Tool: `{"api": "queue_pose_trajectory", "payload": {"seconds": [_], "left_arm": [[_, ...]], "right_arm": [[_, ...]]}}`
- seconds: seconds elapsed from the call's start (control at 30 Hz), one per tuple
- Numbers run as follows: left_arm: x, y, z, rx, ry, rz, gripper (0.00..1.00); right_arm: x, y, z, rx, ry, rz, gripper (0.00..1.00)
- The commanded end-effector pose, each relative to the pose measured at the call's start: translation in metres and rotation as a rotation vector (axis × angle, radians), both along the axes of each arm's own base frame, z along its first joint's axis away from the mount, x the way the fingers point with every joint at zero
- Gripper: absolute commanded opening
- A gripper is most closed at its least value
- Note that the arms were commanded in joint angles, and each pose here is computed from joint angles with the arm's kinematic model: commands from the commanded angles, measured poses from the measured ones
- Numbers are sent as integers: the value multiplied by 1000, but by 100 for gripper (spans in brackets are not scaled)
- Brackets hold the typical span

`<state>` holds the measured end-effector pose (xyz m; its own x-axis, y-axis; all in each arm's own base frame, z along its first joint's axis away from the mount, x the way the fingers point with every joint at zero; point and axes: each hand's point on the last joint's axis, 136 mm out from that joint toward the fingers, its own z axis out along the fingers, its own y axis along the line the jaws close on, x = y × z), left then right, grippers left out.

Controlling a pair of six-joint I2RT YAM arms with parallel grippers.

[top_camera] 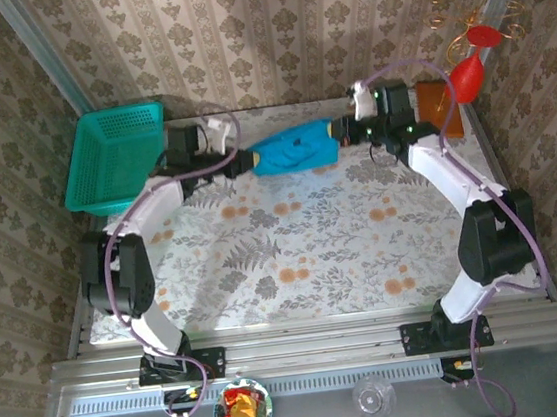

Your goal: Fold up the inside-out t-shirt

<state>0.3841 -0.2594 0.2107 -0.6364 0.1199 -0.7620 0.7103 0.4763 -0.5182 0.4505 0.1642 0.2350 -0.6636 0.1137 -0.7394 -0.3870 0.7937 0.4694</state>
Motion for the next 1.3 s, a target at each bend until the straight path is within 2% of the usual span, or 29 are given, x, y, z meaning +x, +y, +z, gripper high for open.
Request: {"api": "queue_pose_trajectory", "payload": {"seconds": [0.0, 0.17, 0.23, 0.33, 0.43, 0.57, 0.7, 0.93, 1.03, 1.27], "left_arm": [[-41, -6, 22, -66, -95, -38, 0], [-122, -20, -14, -42, -9, -116, 0], [-143, -20, -28, -30, 41, -120, 0], [-163, -15, -45, -3, 86, -89, 1], [-164, -2, -54, 31, 95, 0, 0], [-155, 13, -59, 84, 84, 96, 1], [-137, 16, -58, 106, 93, 114, 3], [-84, 21, -53, 121, 131, 132, 2], [-65, 17, -59, 115, 194, 90, 3], [-14, 7, -99, 135, 348, 65, 4]], "right_arm": [[-44, 15, -1, 25, -12, 70, 0], [-127, 32, -47, -7, 98, 119, 0], [-151, 38, -64, -6, 145, 128, 0], [-181, 45, -80, -8, 206, 154, 0], [-191, 45, -81, -4, 206, 152, 0], [-176, 37, -79, -51, 182, 79, 0], [-151, 37, -85, -139, 221, 44, 0], [-94, 43, -95, -211, 325, -18, 0], [-76, 39, -112, -224, 398, -51, 0], [-37, 32, -150, -197, 514, -122, 0]]}}
